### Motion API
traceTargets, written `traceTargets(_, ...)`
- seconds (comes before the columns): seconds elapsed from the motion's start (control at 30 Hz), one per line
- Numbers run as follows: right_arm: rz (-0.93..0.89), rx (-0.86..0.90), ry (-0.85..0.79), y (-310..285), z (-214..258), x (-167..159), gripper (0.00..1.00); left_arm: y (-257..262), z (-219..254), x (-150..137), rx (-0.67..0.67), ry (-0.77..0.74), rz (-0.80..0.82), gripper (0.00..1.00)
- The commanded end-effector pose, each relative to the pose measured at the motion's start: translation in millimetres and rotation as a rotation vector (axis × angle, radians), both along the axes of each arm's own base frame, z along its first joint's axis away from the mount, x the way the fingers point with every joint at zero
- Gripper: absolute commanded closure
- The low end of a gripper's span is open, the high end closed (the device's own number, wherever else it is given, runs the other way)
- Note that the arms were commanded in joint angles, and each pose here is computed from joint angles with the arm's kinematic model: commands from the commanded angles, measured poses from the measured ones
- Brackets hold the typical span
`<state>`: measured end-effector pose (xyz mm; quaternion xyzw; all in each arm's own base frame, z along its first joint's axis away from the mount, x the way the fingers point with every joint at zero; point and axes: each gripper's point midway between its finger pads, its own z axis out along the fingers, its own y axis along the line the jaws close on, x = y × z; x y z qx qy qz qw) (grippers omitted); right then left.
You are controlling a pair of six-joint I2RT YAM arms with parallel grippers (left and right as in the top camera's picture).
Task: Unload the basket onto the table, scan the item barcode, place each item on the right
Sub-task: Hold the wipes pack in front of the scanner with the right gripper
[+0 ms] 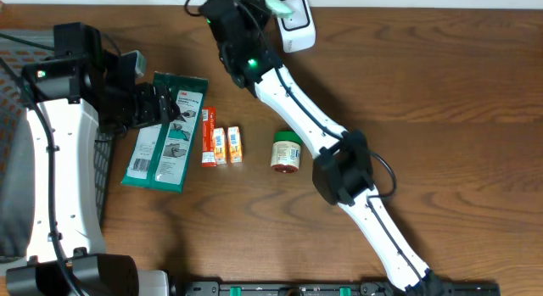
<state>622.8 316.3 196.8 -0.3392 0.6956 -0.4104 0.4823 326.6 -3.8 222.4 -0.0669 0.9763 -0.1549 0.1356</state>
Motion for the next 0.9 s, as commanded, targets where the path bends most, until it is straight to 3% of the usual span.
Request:
traceTargets(0.0, -0.072, -0.075, -0.029, -35.0, -9.0, 22.2, 0.99, -1.2, 3.5, -2.8, -0.005, -0.007, 0.004, 0.13)
traceTargets(0.23, -0.111, 0.125, -0.154, -49.0, -31.7, 43.1, 0.99, -1.2, 3.5, -2.8, -0.005, -0.007, 0.004, 0.13)
traceTargets(0.5, -0.124, 0.309, -0.072, -42.9, -80.6, 39.8, 0.99, -1.2, 3.5, -2.8, -0.005, -0.007, 0.004, 0.13)
traceTargets(0.87, -0.083, 0.361, 0.019, -27.8, -102.6, 32.7, 0.99, -1.2, 3.5, -2.8, -0.005, -0.007, 0.004, 0.13)
